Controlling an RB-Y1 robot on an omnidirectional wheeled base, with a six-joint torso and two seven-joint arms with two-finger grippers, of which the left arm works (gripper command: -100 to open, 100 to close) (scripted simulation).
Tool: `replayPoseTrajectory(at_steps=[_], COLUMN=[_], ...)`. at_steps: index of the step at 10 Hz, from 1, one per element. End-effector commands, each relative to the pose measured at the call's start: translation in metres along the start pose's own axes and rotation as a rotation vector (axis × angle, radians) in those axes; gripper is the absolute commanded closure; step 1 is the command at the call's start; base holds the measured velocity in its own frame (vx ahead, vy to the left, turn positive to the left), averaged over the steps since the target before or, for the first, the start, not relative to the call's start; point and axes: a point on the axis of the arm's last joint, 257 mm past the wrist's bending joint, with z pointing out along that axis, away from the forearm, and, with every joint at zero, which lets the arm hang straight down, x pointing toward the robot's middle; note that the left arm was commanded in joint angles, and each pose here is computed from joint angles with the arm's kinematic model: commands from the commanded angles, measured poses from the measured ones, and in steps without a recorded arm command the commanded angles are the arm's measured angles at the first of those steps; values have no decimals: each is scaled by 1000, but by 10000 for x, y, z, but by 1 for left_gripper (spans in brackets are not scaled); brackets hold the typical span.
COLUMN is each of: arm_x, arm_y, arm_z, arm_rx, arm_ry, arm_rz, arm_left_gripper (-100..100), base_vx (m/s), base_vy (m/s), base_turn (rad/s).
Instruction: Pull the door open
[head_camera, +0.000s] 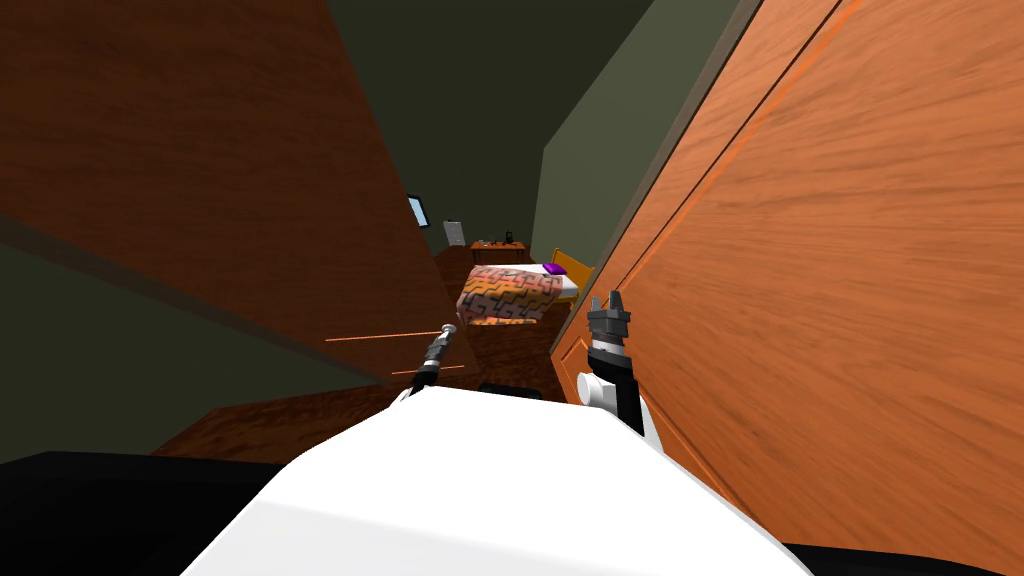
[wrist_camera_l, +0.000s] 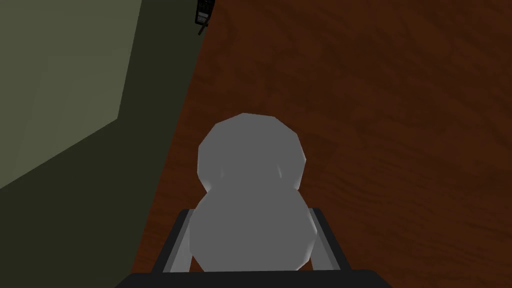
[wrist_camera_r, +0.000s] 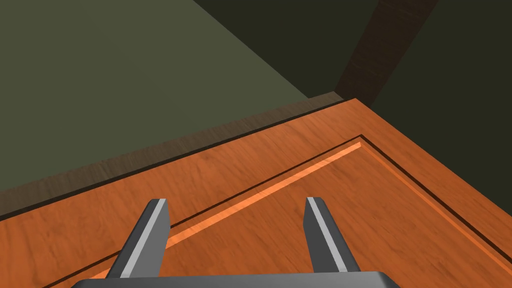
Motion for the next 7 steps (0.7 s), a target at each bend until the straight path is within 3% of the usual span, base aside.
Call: replayPoseTrajectory(at_steps=[1, 7], arm_x=[24, -2], arm_y=[-33, -43], arm_z=[3, 37], arm_rx=[2, -2], arm_ry=[1, -13], arm_rz=[-44, -227], arm_left_gripper=[100, 100], base_vx=[-32, -38], base_vy=[17, 14], base_turn=[-25, -40])
